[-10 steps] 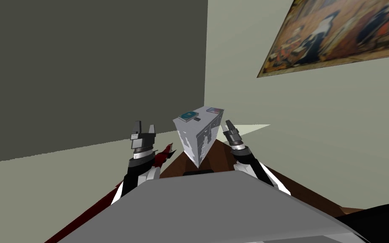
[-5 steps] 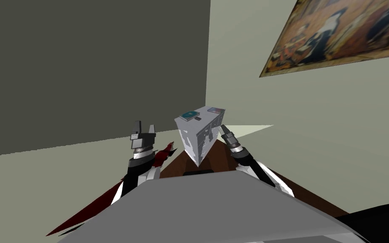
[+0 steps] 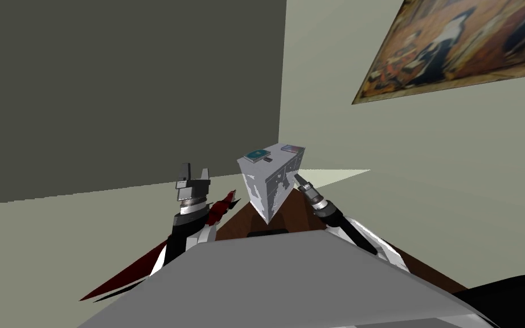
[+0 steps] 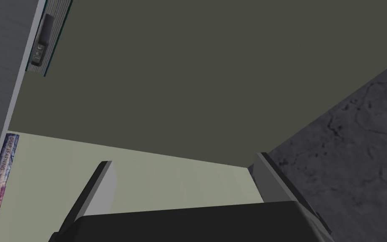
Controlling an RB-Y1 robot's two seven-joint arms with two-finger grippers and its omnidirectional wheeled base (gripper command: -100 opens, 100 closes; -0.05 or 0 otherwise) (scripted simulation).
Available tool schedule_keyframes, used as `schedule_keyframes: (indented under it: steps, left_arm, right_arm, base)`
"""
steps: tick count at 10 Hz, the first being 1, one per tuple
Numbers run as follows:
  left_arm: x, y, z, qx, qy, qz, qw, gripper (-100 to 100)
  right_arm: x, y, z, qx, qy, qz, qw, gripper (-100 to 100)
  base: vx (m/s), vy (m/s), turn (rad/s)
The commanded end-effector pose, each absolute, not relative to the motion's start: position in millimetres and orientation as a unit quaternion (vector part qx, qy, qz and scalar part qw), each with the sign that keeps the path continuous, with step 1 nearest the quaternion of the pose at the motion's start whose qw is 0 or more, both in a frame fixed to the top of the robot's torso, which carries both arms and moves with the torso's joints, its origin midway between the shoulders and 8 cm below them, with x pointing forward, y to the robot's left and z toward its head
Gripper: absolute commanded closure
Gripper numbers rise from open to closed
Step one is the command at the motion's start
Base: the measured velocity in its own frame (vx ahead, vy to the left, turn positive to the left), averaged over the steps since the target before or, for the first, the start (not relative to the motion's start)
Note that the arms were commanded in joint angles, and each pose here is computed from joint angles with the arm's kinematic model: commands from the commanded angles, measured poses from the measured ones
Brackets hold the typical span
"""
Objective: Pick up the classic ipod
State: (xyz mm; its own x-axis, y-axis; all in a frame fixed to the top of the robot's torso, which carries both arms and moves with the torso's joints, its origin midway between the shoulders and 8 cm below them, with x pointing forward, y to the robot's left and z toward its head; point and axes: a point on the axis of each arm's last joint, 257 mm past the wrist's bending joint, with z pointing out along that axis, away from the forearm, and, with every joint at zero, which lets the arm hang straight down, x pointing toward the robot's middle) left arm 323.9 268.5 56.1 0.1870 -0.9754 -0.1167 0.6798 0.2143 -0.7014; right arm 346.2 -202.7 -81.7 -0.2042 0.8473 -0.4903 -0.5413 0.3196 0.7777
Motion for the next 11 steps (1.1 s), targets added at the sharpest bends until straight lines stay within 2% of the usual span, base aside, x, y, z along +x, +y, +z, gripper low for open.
schedule_keyframes:
  steps: [1,11]
  left_arm:
    - [323.9,268.5,56.1,-0.26,0.285,-0.57,0.725,0]
    - [324.0,268.4,56.1,-0.26,0.285,-0.571,0.725,0]
  right_arm:
    - [343.3,-199.0,-102.1,0.138,0.558,0.562,0.595,-100]
    - [319.3,-204.4,-176.6,0.076,0.677,0.525,0.511,-100]
  base:
    - [-0.03,-0.004,0.122]
    - [-0.022,-0.003,0.077]
